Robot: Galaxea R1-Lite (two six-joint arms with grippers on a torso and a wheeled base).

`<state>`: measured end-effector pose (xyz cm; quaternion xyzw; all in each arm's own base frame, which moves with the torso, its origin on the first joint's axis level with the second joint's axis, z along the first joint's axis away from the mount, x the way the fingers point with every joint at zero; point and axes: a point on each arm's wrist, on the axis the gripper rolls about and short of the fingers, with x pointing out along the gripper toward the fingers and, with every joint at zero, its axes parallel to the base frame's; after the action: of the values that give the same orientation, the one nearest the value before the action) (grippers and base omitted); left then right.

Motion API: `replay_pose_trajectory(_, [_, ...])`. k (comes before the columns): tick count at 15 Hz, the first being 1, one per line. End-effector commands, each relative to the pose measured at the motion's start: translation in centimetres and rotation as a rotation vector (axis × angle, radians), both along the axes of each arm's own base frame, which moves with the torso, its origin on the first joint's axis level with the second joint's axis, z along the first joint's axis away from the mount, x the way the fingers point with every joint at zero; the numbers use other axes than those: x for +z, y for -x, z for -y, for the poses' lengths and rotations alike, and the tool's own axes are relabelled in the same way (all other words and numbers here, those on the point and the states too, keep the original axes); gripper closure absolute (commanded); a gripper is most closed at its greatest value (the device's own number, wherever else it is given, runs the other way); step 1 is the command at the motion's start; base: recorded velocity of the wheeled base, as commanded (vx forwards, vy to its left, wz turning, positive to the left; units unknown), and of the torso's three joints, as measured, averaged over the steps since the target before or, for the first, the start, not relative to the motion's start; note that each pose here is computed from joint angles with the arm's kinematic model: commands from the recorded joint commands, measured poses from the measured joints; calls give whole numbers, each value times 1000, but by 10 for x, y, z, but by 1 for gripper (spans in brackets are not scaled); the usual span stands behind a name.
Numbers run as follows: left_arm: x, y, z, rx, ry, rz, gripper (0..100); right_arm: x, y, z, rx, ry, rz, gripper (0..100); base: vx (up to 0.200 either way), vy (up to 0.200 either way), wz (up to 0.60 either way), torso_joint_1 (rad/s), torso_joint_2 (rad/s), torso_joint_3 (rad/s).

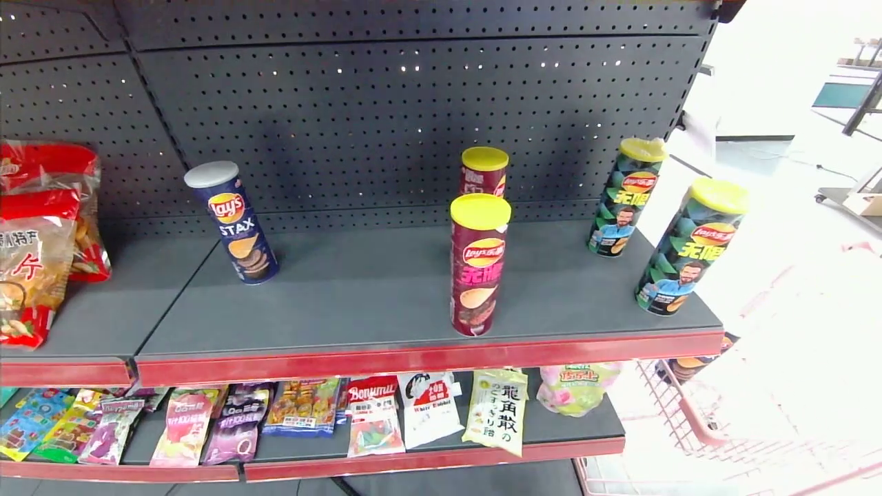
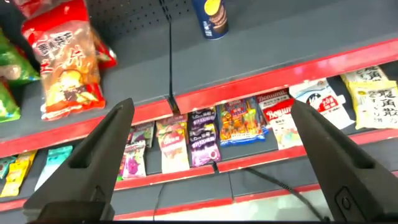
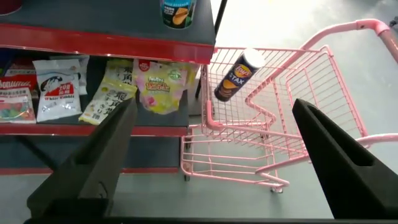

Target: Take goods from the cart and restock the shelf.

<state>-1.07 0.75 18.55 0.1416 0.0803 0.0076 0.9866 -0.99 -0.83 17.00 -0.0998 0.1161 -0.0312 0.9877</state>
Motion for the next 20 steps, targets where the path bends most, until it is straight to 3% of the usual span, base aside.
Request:
replay_pose_trajectory(1, [-1,0,0,0,0,-1,0,-1,1,0,0,0,1,0,0,0,0,0,0,0])
replay_pose_trajectory(13, [-2,0,0,2,-1,-4,0,-8,5,1,8,27,7,0,0,-200,0,6,5,1])
replay_pose_trajectory(15, [-2,1,0,-2,-13,1,0,-8,5,1,11,26,9,0,0,-200,0,2,10,0])
replay_pose_trajectory(20, [-2,1,0,-11,-29,8,0,-9,5,1,12,25,9,0,0,0,-480,1,3,5])
